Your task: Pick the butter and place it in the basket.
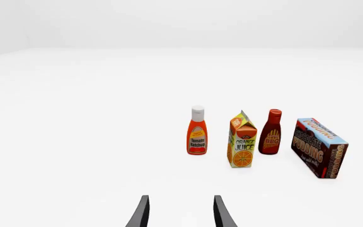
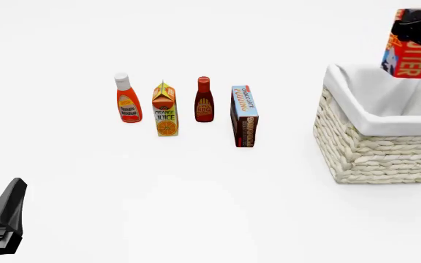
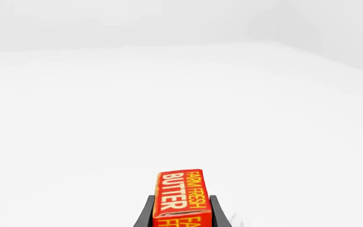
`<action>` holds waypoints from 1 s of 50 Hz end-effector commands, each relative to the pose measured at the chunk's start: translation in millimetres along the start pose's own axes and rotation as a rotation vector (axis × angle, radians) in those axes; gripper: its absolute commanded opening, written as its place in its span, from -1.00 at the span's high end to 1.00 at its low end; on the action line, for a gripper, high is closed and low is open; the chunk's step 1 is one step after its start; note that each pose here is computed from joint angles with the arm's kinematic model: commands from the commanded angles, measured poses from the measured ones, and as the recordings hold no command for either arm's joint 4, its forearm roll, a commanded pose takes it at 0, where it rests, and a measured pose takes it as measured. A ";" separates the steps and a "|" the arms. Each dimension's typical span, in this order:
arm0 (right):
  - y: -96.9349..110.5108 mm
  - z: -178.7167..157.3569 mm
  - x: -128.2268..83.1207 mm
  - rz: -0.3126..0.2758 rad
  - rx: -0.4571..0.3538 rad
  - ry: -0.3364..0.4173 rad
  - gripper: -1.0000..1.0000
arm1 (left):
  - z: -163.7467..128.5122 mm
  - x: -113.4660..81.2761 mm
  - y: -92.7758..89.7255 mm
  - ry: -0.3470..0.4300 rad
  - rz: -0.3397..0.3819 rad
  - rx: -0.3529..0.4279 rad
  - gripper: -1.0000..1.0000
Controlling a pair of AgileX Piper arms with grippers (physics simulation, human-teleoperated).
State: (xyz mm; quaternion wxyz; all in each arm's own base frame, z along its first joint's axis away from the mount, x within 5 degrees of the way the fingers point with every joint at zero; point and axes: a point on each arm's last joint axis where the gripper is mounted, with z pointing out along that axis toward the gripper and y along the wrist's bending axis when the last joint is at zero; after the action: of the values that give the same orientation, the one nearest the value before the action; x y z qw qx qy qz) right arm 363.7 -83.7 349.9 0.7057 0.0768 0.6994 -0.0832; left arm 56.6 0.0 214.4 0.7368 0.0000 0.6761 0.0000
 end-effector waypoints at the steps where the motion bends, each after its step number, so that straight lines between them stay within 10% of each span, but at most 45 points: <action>1: -3.7 -9.0 -7.9 0.005 0.010 -0.042 1.00 | 0.0 0.0 0.0 0.000 0.000 0.000 -1.00; 50: 1.2 -17.0 16.3 -0.004 -0.003 -0.008 1.00 | 0.0 0.0 0.0 0.000 0.000 0.000 -1.00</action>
State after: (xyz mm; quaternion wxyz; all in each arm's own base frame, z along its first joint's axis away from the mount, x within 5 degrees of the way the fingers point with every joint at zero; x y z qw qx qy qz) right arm 348.0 -78.6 328.8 0.6996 0.0704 0.7058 -0.0867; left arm 56.6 0.0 214.4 0.7368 0.0000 0.6761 0.0000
